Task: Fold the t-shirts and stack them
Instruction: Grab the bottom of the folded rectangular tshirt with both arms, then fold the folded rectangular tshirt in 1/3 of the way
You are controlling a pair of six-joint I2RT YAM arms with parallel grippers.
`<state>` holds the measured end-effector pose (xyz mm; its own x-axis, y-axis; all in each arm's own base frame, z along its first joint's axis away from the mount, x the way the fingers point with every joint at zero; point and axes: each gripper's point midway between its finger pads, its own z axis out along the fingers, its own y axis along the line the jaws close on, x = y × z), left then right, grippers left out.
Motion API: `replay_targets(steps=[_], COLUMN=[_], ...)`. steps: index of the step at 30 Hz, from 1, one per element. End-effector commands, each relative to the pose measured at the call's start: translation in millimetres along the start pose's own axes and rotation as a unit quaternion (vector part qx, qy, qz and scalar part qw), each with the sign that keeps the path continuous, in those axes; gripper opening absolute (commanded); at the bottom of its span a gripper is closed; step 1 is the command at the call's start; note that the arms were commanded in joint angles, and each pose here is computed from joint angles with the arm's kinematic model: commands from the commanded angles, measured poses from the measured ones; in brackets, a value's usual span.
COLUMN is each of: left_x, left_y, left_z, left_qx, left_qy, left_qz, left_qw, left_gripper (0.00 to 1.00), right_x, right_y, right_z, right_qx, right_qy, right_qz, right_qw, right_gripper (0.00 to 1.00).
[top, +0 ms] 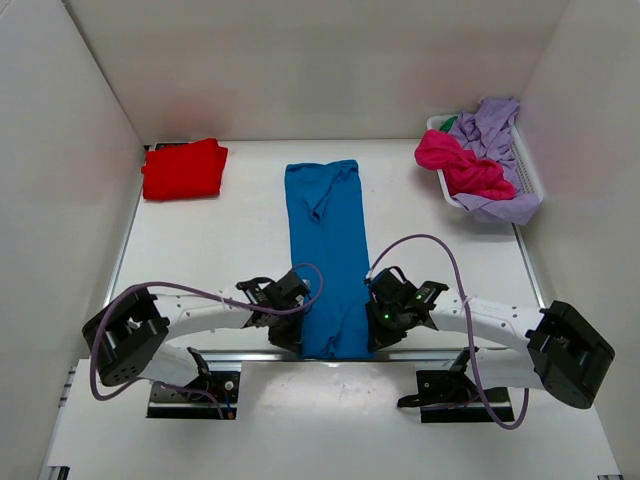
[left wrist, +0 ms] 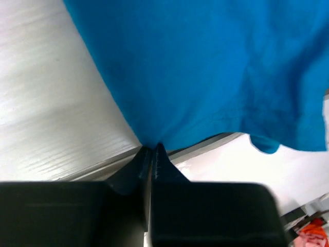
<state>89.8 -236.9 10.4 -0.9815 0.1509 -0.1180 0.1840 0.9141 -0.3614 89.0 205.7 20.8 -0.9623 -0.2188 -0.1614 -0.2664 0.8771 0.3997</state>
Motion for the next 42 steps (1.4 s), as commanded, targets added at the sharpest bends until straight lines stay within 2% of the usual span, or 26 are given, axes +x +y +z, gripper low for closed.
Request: replay_targets(steps=[1, 3, 14, 20, 31, 40, 42], left_x=[-36.4, -34.5, -27.1, -38.6, -120.6, -183.9, -197.5], left_y=[-10.3, -6.5, -9.1, -21.1, -12.3, 4.4, 8.9], left_z=[-1.7, 0.2, -31.3, -53.2, -84.9, -91.3, -92.8], left_qx=[-0.001, -0.008, 0.009, 0.037, 0.052, 0.04, 0.038], left_qy=[-0.072, -0.068, -0.064, -0.073, -0.124, -0.144, -0.152], left_qz=[0.009, 0.006, 0.013, 0.011, -0.029, -0.048, -0.054], left_qw=[0.997, 0.998, 0.998, 0.997, 0.991, 0.988, 0.986], left_gripper=[0.04, 0.0, 0.0, 0.0, 0.0, 0.0, 0.0], right_x=[-14.8, -13.7, -12.4, -33.1, -99.9, -190.8, -200.1], right_y=[11.2, 9.0, 21.3, 29.7, 9.6, -13.7, -18.4], right_z=[-4.0, -3.9, -22.7, -45.8, -74.3, -84.7, -79.0], right_qx=[-0.014, -0.011, -0.026, -0.045, -0.042, -0.018, -0.013], right_qy=[-0.019, -0.015, -0.018, -0.025, -0.04, -0.085, -0.08], right_qz=[-0.011, -0.01, -0.026, -0.03, -0.034, -0.049, -0.051], right_qw=[1.0, 1.0, 0.999, 0.998, 0.998, 0.995, 0.995], right_gripper=[0.0, 0.0, 0.0, 0.0, 0.0, 0.0, 0.0])
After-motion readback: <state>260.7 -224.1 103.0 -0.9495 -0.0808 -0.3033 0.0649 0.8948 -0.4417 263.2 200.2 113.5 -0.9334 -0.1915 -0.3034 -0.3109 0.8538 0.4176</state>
